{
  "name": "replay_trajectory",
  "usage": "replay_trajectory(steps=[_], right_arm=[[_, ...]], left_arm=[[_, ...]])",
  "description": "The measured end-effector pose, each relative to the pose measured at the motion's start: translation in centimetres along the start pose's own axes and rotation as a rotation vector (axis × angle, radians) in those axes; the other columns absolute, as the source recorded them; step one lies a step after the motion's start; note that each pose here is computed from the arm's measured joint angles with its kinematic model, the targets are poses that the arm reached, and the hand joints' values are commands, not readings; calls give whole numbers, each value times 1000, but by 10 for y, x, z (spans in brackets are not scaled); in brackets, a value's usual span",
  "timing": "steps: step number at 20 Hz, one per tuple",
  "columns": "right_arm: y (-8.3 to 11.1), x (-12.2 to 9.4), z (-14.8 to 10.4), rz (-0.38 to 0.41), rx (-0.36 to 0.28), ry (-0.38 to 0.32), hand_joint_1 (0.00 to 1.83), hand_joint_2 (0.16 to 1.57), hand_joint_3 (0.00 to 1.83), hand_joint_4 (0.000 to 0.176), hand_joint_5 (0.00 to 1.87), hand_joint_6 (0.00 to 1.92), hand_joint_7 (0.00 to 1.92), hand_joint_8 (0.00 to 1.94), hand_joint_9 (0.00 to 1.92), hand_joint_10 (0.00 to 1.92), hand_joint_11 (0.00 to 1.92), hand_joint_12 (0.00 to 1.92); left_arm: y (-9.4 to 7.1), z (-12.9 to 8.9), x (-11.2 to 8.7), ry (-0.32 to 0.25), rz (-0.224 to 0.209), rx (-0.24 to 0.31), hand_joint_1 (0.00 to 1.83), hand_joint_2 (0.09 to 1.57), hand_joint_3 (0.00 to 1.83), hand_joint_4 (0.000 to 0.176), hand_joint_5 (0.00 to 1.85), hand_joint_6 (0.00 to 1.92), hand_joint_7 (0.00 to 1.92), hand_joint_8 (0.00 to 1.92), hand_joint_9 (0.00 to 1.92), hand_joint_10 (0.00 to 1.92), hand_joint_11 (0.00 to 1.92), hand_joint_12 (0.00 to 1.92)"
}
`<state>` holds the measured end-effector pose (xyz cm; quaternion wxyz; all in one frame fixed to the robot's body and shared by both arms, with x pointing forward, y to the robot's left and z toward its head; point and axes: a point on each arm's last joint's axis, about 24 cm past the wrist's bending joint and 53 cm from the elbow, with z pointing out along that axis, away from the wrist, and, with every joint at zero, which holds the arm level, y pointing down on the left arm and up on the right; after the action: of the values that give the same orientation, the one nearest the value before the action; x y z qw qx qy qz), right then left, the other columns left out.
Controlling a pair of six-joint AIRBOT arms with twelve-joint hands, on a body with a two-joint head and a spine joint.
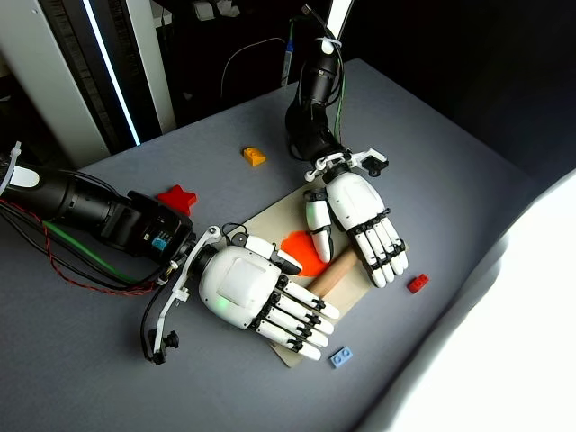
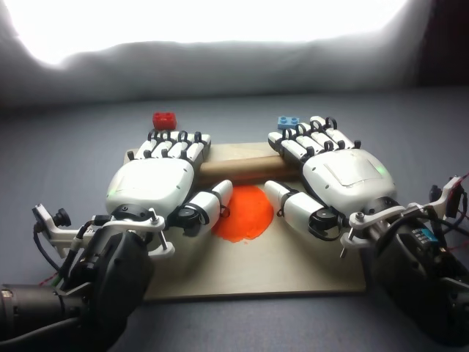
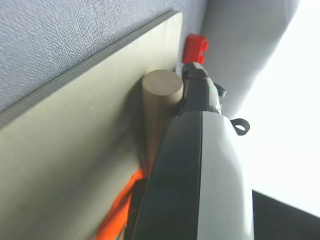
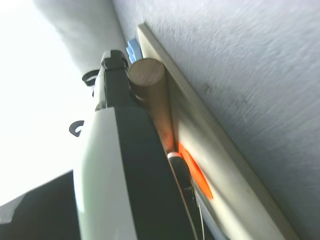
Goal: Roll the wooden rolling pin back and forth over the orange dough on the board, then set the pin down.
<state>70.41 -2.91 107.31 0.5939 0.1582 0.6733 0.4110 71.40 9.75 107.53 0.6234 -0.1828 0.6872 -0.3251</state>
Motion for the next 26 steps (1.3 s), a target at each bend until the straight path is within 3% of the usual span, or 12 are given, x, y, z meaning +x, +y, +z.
replay_trajectory(steps=[5, 7, 10, 17, 20, 26], right_arm=[[0, -1, -1, 2, 1, -5, 0, 1533, 1, 0, 316, 88, 388, 36, 302, 79, 0, 580], [2, -1, -1, 1, -1, -6, 0, 1537, 2, 0, 302, 90, 368, 19, 280, 74, 0, 528], [2, -1, -5, 0, -2, -3, 0, 1539, 1, 0, 312, 115, 394, 19, 324, 111, 0, 698], [4, 2, -14, -16, -3, 1, 0, 1536, 0, 0, 283, 142, 399, 6, 294, 131, 0, 609], [2, 3, -17, -20, 5, 2, 0, 1535, 0, 0, 276, 146, 384, 0, 275, 130, 0, 565], [2, 3, -21, -24, 7, 1, 0, 1535, 0, 0, 273, 170, 398, 1, 276, 157, 0, 612]], left_arm=[[0, -3, -1, 21, 13, 3, 0, 1437, 0, 0, 205, 6, 220, 2, 203, 6, 0, 408], [0, -5, -1, 33, 11, 2, 0, 1439, 0, 0, 194, 0, 217, 0, 205, 5, 0, 407], [0, -9, -2, 48, 11, 1, 0, 1441, 0, 0, 197, 2, 220, 2, 215, 3, 0, 422], [0, -21, -2, 66, -8, -4, 0, 1441, 1, 0, 193, 0, 221, 1, 206, 0, 0, 351], [-2, -27, -1, 66, -15, -2, 0, 1440, 0, 0, 200, 2, 235, 3, 221, 4, 0, 405], [-3, -36, -1, 68, -29, -1, 0, 1439, 0, 0, 206, 2, 235, 1, 212, 0, 0, 373]])
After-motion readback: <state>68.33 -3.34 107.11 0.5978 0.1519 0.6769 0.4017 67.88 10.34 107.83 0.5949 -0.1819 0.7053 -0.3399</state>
